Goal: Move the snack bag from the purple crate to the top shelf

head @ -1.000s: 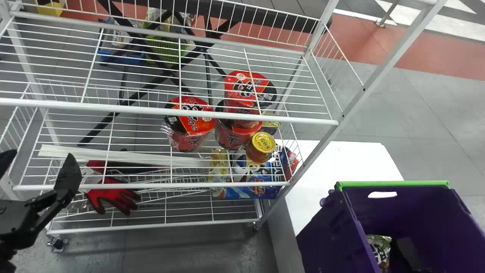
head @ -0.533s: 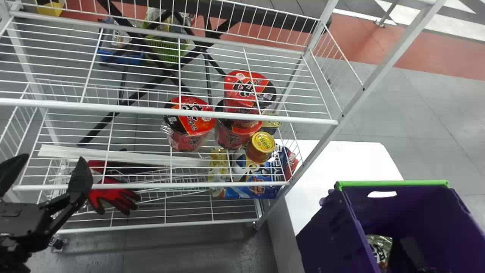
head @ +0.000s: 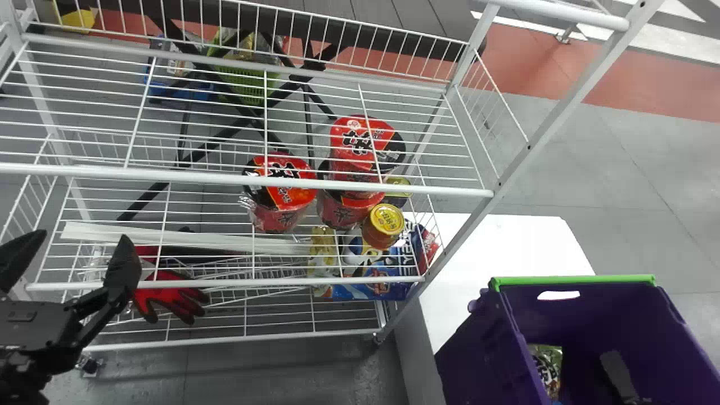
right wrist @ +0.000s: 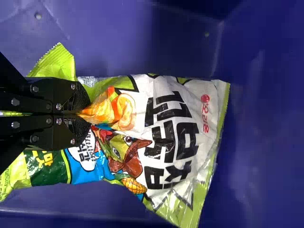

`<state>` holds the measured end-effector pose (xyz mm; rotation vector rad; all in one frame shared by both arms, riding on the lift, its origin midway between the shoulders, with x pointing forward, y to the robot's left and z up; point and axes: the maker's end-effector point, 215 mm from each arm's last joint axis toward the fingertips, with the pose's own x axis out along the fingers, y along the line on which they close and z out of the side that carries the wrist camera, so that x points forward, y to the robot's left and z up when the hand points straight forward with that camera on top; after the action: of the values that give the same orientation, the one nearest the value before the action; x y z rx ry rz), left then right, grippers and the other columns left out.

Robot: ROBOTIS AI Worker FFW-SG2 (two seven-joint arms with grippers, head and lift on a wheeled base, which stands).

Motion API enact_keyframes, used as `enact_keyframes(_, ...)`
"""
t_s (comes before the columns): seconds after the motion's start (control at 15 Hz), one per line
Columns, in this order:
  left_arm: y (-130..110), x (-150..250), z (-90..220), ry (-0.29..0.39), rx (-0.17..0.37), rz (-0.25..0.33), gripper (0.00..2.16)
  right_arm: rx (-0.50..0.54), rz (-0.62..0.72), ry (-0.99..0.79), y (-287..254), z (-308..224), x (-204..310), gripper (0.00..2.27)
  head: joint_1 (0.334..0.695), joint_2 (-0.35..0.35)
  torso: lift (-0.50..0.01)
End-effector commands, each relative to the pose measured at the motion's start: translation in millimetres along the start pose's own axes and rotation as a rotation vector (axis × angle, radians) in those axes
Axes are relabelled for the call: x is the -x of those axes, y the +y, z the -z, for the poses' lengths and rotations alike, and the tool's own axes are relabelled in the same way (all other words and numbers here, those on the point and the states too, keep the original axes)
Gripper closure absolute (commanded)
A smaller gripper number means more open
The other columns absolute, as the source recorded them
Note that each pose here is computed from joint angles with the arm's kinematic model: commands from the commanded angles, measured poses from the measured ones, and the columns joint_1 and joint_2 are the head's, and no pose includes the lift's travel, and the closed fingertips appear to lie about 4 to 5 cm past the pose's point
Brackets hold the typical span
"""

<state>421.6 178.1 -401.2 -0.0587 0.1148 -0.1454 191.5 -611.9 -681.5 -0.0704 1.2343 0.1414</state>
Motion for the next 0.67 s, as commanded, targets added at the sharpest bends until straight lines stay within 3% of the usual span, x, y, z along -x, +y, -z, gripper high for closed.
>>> enact_keyframes(0.0, -1.0, -1.5, 0.2, 0.001, -0.001, 0.001, 0.14, 0.0, 0.002, -0.012, 0.9, 2.7, 1.0, 1.96, 0.695, -0.35, -0.416)
enact_keyframes(0.6, -1.0, -3.0, 2.4, 0.004, -0.002, 0.002, 0.14, -0.006, 0.002, -0.033, 8.9, 9.8, 5.6, 1.96, 0.695, -0.35, -0.38)
